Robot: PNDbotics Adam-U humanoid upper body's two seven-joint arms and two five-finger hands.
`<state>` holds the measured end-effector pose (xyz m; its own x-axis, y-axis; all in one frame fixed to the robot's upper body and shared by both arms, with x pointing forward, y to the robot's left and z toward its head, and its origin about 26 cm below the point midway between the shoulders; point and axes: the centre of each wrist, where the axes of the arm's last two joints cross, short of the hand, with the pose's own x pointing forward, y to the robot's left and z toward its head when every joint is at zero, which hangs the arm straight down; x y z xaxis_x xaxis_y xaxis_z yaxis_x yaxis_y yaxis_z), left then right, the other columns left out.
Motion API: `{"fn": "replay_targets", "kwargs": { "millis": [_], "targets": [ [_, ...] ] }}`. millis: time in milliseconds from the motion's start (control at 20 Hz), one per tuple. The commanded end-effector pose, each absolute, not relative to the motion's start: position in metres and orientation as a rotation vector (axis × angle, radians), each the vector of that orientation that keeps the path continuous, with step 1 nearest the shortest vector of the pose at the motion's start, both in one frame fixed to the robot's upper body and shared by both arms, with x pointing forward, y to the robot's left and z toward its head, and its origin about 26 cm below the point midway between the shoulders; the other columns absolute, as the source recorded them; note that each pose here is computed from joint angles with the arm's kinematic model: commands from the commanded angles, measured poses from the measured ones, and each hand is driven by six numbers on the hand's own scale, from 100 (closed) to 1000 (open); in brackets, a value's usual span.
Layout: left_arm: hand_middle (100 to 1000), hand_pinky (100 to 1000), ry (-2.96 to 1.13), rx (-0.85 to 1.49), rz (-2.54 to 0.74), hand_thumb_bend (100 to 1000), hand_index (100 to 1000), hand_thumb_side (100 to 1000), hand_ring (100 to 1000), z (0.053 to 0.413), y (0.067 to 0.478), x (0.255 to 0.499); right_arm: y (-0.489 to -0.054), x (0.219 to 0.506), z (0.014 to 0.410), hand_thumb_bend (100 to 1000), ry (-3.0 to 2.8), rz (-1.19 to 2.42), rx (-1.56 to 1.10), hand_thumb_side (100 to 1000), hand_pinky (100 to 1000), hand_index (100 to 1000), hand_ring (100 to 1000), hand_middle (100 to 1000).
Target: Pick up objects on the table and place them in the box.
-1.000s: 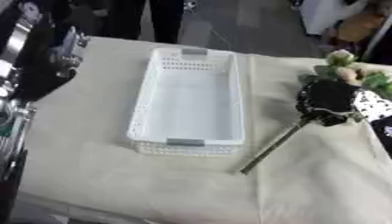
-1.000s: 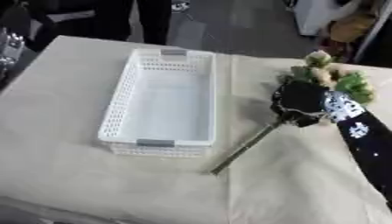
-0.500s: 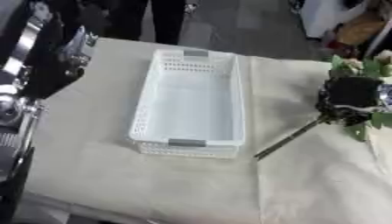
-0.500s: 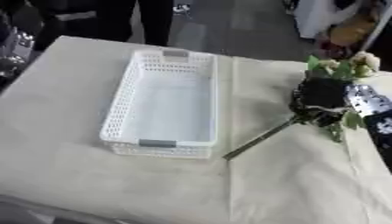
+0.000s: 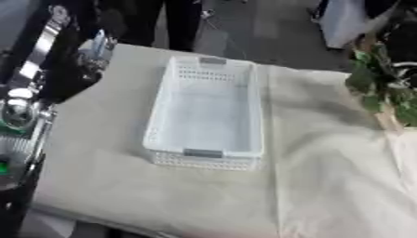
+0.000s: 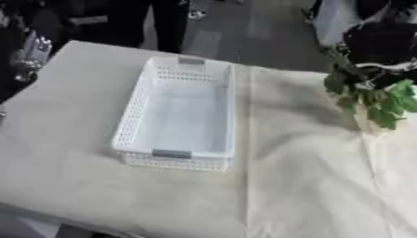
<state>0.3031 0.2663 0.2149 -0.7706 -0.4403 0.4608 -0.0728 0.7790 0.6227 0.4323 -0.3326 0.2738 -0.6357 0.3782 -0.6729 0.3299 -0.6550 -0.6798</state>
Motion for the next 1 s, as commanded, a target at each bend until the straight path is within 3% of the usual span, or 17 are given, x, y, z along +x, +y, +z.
{"fn": "replay_targets", "kwargs": {
  "millis": [50,300,500,1000],
  "targets": [
    [623,588,-2.376,0.410,-0.808,100,827,722,711,0.223,0.269,0.301,-0.324,0.427,0.305,100,-1.345,2.467,-1.427,100,618,168,327,162],
    [624,588,-2.377,0.400,-0.808,100,827,722,712,0.223,0.268,0.301,-0.286,0.425,0.327,100,-1.552,2.453,-1.468,100,602,170,328,164],
    [624,588,-2.383,0.388,-0.807,100,827,722,711,0.223,0.266,0.301,-0.250,0.422,0.343,100,-1.760,2.423,-1.478,100,494,173,329,166],
    [618,588,-2.410,0.351,-0.812,100,826,721,708,0.226,0.260,0.303,-0.178,0.412,0.367,100,-2.081,2.422,-1.437,100,508,175,333,170]
  ]
}}
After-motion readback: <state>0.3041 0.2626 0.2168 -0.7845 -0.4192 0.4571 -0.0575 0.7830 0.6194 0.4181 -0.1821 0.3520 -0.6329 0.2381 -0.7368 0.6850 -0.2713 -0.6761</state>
